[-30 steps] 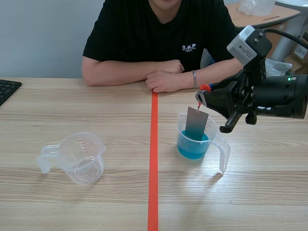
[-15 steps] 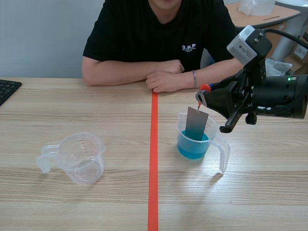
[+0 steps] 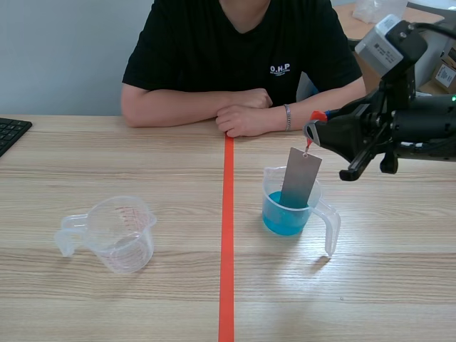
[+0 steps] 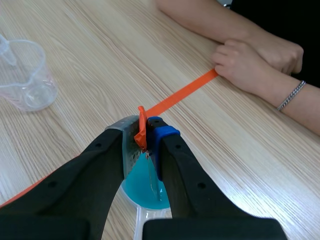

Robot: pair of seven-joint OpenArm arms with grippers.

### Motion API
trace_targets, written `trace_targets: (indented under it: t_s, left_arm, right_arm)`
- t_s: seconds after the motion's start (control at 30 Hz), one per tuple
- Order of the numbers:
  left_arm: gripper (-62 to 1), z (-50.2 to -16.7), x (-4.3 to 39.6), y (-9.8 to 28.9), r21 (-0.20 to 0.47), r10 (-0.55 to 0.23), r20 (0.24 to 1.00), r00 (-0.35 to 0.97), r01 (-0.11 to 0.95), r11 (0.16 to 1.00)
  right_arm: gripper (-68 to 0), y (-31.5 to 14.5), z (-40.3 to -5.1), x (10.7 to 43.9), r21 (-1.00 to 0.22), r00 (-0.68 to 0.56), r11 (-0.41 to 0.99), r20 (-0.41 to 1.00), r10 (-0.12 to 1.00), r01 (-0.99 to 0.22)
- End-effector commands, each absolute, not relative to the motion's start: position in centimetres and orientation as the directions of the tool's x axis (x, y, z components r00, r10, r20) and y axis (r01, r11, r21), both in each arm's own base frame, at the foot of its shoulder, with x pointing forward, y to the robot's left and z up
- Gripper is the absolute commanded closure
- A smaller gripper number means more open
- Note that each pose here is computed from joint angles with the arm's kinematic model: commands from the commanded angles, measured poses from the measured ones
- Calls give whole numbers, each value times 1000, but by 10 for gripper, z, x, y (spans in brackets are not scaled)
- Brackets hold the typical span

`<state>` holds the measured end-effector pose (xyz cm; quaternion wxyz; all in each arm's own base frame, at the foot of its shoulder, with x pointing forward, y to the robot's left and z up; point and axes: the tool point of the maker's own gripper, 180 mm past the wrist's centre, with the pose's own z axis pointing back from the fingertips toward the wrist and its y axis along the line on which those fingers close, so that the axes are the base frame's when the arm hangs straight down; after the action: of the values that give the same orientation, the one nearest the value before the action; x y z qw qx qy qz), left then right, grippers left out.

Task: Do the redox reaction experiment.
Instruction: 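Hold the plate still in the solution, then raise the plate and point at it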

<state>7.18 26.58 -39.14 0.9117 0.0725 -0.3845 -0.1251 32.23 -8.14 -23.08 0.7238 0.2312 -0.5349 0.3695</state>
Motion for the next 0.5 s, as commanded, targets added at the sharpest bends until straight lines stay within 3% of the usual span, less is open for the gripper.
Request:
trace_targets:
  t_s: [0.0, 0.47]
  left_arm:
    - [-49, -387, 77, 264, 228, -281, 699, 658, 167, 959]
    - [-49, -387, 77, 264, 227, -280, 699, 658, 168, 959]
  right_arm:
    - [-13, -81, -211, 321, -90, 103, 608, 956, 275, -789]
    - [-13, -79, -157, 311, -128, 22, 579, 969, 245, -806]
